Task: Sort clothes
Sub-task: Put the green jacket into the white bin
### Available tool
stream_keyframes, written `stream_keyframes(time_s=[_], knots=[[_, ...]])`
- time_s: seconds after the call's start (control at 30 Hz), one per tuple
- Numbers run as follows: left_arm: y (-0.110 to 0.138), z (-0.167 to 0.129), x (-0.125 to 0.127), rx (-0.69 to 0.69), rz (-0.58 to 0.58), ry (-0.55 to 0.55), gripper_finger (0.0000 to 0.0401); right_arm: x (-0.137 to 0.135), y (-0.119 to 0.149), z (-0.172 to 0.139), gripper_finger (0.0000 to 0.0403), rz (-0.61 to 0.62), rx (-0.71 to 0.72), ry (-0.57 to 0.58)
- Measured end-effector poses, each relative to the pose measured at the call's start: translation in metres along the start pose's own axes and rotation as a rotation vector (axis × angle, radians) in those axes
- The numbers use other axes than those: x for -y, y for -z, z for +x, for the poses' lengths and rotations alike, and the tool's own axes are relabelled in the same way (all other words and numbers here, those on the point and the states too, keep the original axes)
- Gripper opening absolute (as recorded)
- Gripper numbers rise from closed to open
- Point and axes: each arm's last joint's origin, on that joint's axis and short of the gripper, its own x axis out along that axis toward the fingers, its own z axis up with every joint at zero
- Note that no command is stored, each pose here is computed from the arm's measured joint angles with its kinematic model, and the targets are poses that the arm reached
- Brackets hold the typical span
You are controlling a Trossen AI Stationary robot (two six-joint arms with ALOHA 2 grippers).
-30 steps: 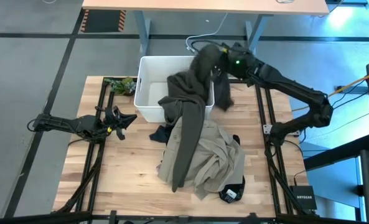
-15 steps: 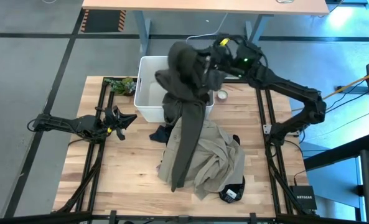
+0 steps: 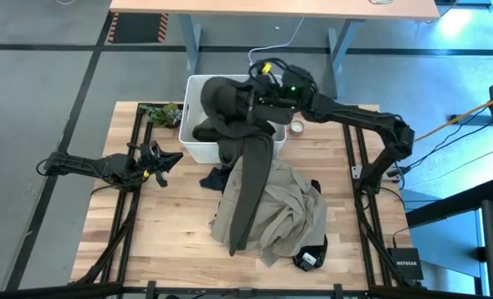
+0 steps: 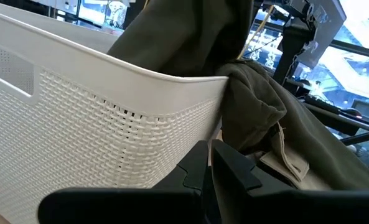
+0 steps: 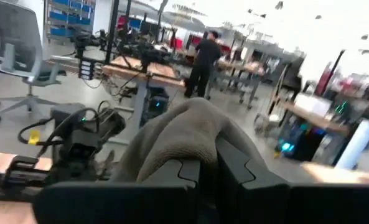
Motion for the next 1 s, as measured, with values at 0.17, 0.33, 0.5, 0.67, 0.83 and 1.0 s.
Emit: stream_keyframes(time_s=[0.17, 0.33, 0.5, 0.67, 0.83, 1.0], knots=[[0.0, 0.0, 0.0, 0.0, -0.005, 0.0, 0.0015, 0.0, 0.02, 0.008, 0.0035, 0.113, -0.111, 0.061], [0.0, 0.0, 0.0, 0.0, -0.007, 0.0, 0.0015, 0.008, 0.006, -0.001, 0.0098, 0.153, -0.267, 0.075], [0.0, 0.0, 0.0, 0.0, -0.008, 0.0, 0.0015, 0.012, -0.037, -0.027, 0.0169, 0.047, -0.524, 0.059], [0.0, 0.0, 0.0, 0.0, -0.033, 0.0, 0.0015, 0.015, -0.076, -0.068, 0.0203, -0.038, -0.759, 0.126], [0.0, 0.0, 0.0, 0.0, -0.046, 0.0, 0.0015, 0.013, -0.087, -0.098, 0.0204, -0.078, -0.921, 0.224], [0.0, 0.0, 0.0, 0.0, -0.046, 0.0, 0.0015, 0.01, -0.082, -0.106, 0.02, -0.06, -1.013, 0.202]])
